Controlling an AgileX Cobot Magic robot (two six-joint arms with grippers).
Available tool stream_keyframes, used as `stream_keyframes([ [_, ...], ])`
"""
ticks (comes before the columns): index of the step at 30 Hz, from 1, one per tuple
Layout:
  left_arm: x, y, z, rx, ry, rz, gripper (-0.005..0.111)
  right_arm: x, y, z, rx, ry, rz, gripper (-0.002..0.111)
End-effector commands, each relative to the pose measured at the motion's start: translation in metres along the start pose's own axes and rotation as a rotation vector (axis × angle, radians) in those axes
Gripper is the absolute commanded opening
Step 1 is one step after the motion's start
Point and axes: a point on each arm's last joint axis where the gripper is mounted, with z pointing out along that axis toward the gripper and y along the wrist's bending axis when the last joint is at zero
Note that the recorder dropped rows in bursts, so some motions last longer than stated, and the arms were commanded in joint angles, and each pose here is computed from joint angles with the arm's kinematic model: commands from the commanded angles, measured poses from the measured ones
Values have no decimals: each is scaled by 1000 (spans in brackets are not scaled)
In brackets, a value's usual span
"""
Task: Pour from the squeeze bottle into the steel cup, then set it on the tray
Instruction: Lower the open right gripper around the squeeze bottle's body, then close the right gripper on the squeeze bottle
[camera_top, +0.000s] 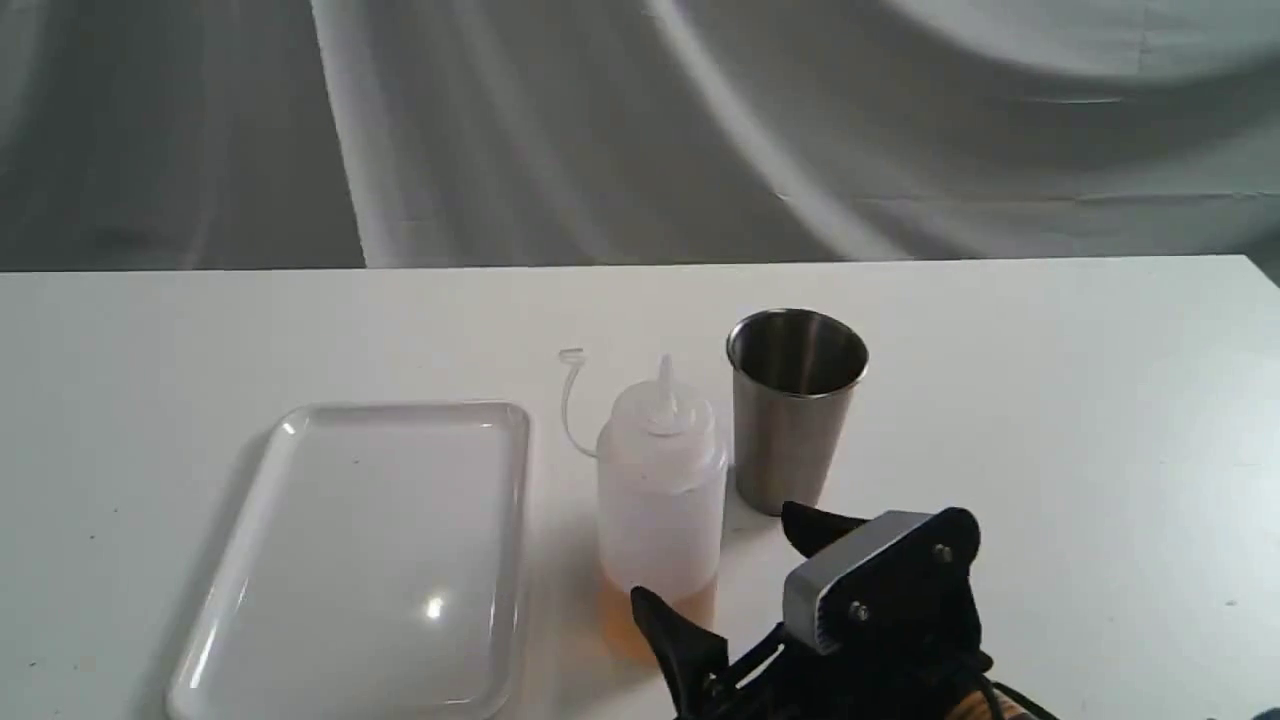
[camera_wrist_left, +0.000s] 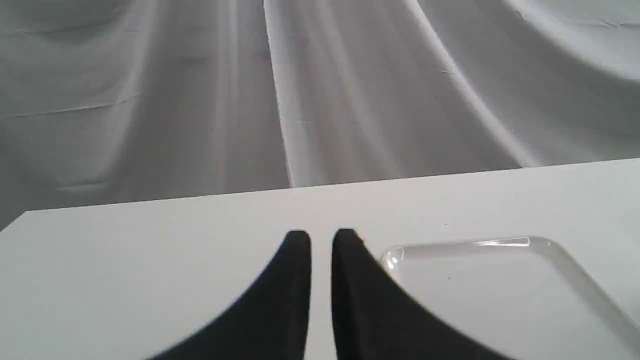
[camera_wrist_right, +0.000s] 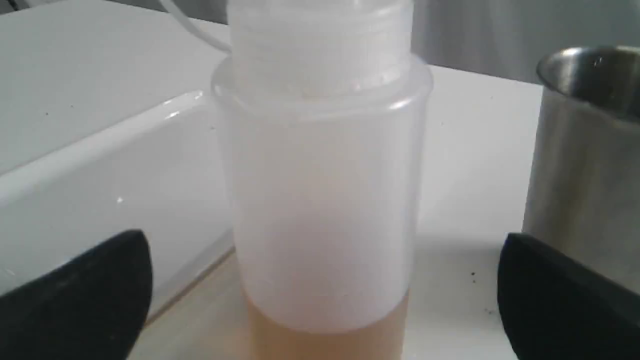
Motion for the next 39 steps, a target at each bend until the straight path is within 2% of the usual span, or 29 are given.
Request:
stream_keyframes([
  [1,1,0,0,5,-2,-1,8,1,1,6,4,-9,10,92],
  [15,1,0,0,5,-2,-4,8,-2,1,15,5,-27,39,92],
  [23,1,0,0,5,-2,0,8,-14,3,27,-2,-83,44,92],
  [39,1,0,0,5,-2,-4,8,-12,4,30,-3,-43,76,92],
])
